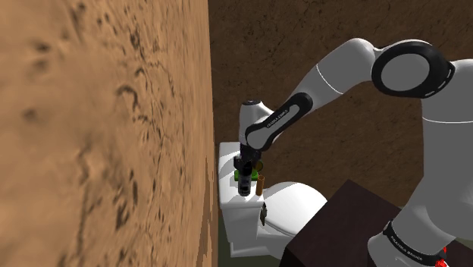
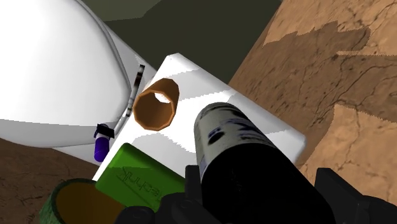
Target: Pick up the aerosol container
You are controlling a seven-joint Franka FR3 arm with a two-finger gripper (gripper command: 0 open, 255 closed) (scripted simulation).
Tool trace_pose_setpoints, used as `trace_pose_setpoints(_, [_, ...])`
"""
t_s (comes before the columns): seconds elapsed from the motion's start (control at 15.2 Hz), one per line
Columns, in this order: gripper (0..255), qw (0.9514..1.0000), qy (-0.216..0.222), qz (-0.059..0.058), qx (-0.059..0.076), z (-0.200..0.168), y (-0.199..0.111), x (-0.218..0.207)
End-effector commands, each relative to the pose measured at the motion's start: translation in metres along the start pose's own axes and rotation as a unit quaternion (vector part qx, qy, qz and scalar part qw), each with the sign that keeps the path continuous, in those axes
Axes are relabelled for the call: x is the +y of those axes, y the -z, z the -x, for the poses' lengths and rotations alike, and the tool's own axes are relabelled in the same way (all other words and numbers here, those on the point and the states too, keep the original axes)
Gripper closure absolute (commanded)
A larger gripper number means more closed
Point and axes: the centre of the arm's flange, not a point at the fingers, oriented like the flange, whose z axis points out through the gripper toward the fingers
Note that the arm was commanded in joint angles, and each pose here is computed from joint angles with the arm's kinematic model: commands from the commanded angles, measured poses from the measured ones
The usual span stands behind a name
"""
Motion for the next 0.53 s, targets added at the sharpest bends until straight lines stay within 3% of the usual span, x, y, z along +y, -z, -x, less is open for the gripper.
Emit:
trace_pose_setpoints(0.0, [255, 1.0, 0.0, 0.0, 0.0, 0.001, 0.011, -0.001])
trace_pose_setpoints(0.46, [255, 1.0, 0.0, 0.0, 0.0, 0.001, 0.048, -0.001])
